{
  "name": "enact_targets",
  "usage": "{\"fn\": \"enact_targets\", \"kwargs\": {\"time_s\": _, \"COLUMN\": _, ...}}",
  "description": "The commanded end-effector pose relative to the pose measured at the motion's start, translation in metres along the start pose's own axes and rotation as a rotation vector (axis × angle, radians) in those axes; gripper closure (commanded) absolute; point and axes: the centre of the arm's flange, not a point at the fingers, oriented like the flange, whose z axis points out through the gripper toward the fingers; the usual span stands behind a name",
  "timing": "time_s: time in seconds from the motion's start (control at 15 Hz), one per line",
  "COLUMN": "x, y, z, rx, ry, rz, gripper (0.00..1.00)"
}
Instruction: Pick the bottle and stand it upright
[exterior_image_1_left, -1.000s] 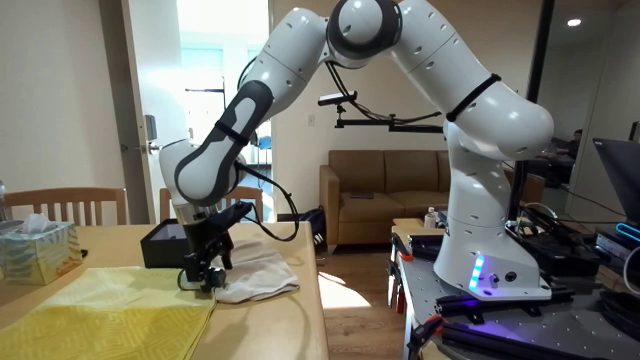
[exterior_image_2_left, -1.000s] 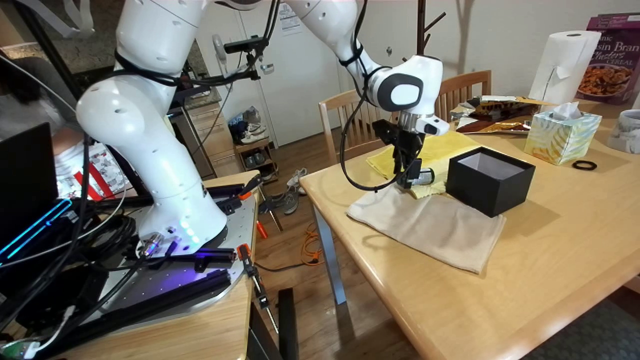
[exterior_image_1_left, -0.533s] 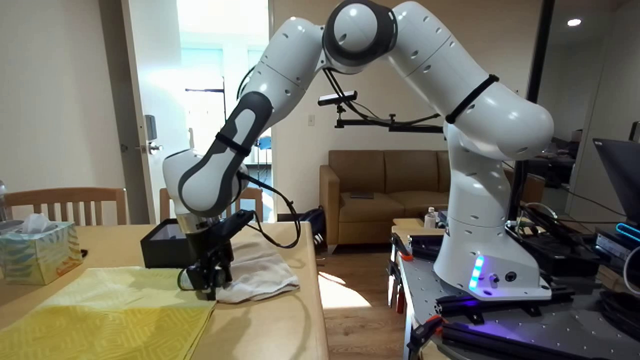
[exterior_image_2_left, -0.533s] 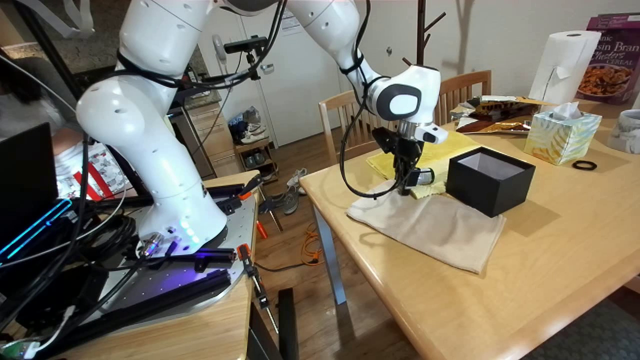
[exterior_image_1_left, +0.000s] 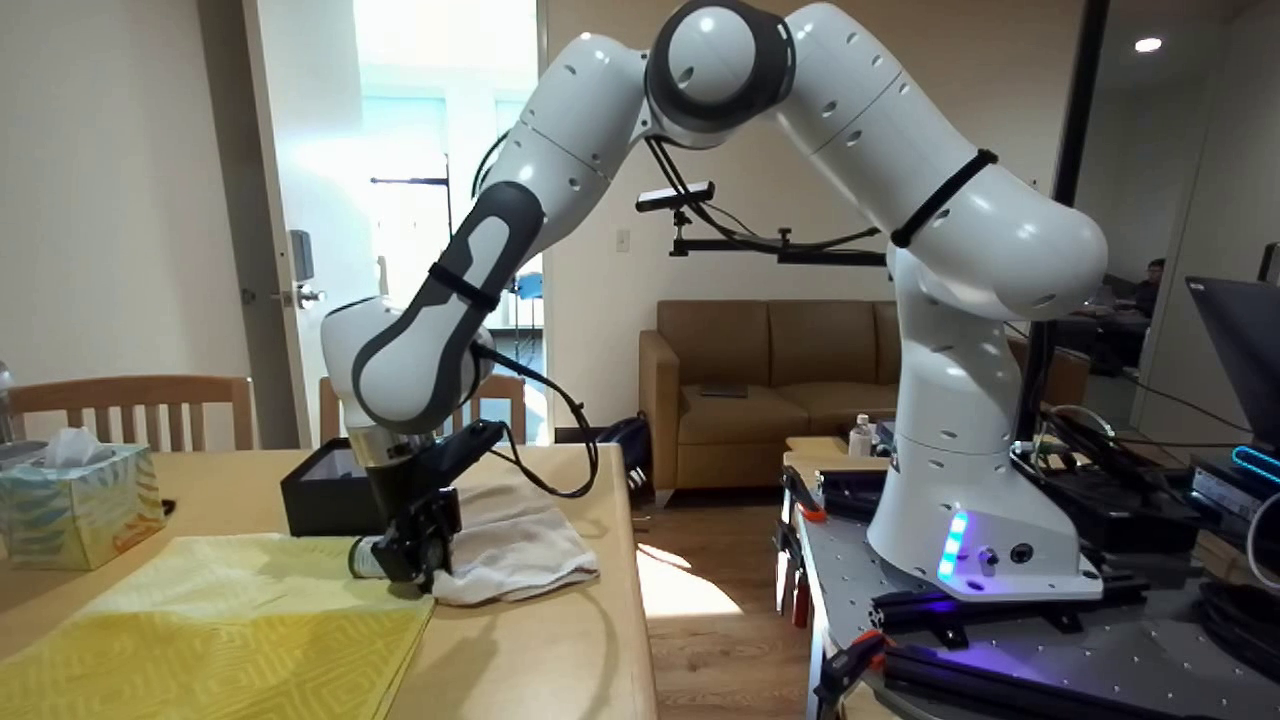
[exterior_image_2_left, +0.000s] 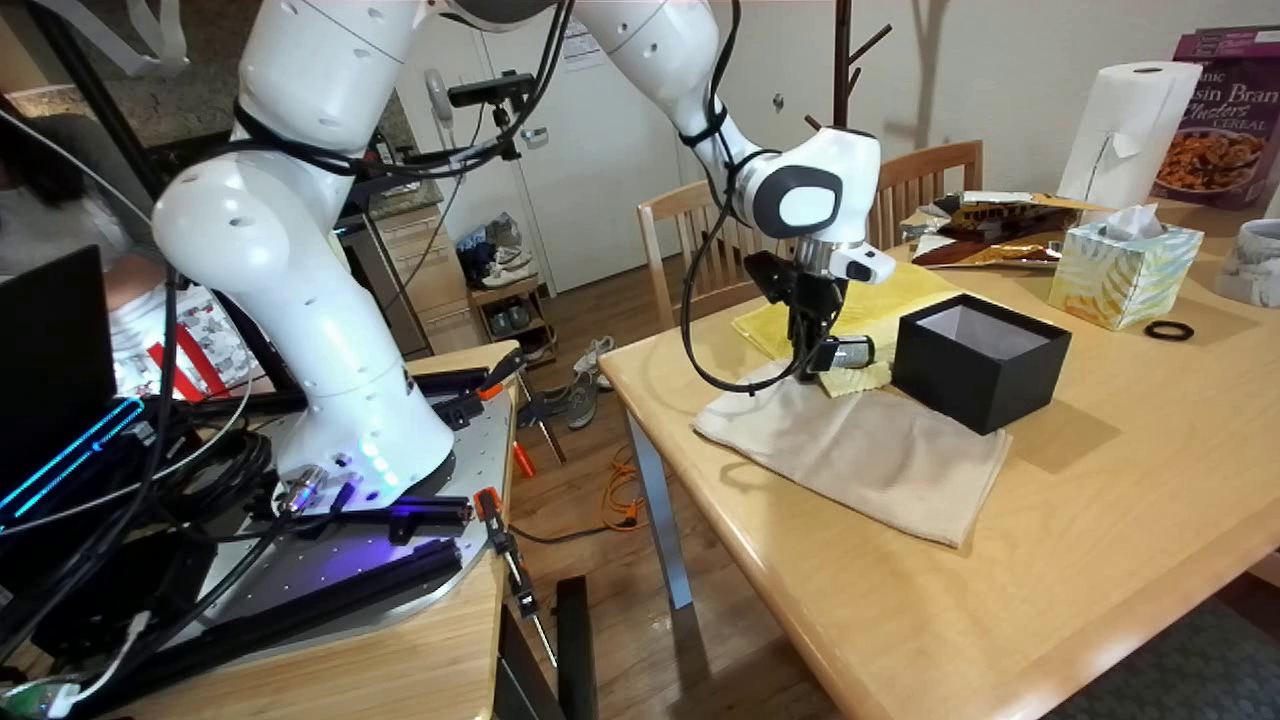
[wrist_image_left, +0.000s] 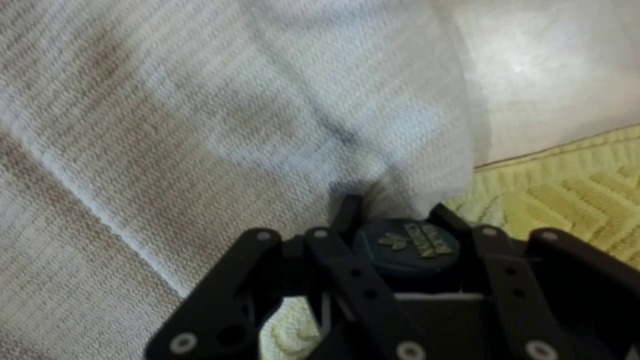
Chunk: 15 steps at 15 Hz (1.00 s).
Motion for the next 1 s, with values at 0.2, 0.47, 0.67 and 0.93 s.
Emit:
{"fn": "enact_targets", "kwargs": {"time_s": 0.2, "x": 0.003, "y": 0.003, "z": 0.0, "rx": 0.004, "ry": 0.006, "rz": 0.002, "gripper": 0.17}}
{"fn": "enact_targets", "kwargs": {"time_s": 0.47, "x": 0.002, "y": 0.003, "z": -0.003, "rx": 0.008, "ry": 0.009, "rz": -0.005, "gripper": 0.0}}
{"fn": "enact_targets", "kwargs": {"time_s": 0.67, "x": 0.002, "y": 0.003, "z": -0.009, "rx": 0.018, "ry": 0.018, "rz": -0.017, "gripper": 0.0}}
{"fn": "enact_targets", "kwargs": {"time_s": 0.93, "x": 0.001, "y": 0.002, "z": -0.015, "rx": 0.041, "ry": 0.031, "rz": -0.031, "gripper": 0.0}}
